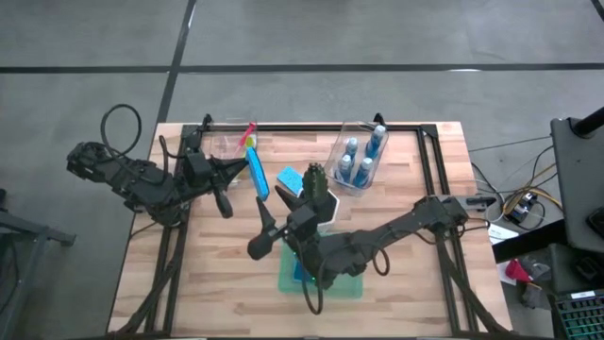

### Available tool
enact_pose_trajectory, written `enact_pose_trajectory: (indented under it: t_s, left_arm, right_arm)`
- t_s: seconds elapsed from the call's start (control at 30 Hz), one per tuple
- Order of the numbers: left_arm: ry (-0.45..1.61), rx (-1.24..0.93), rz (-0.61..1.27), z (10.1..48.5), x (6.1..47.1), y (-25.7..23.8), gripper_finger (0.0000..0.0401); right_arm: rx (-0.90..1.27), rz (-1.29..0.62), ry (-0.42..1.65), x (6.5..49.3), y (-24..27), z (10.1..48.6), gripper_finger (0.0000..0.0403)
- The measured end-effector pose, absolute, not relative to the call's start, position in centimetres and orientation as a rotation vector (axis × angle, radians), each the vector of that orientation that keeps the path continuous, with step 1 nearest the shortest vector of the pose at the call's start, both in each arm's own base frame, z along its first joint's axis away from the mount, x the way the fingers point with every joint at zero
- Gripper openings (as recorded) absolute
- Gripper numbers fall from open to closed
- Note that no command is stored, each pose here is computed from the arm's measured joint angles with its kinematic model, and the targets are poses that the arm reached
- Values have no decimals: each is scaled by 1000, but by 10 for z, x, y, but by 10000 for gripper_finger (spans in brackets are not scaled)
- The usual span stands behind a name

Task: Pick & Place Kitchen Sink Supplies
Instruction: Stack the sponge on top of the sponge in the green bin

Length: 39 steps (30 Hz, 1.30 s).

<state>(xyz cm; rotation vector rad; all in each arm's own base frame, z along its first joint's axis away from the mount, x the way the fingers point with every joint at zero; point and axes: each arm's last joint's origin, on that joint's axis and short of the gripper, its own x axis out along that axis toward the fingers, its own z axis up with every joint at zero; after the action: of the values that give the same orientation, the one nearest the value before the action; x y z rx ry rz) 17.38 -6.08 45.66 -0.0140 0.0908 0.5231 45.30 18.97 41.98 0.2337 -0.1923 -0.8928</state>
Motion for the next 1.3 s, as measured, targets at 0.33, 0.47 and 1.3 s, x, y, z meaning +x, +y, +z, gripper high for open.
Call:
enact_pose_trajectory:
  t_s: [0.33,0.47,1.3]
  left_arm:
    - [95,4,522,457,174,-61,0]
    - [95,5,522,457,173,-61,0]
    - [76,3,469,462,165,-57,61]
  right_arm:
    - [235,-900,-196,454,185,421,196]
    - [237,-898,-199,455,183,421,167]
    - [241,-862,-219,430,183,454,32]
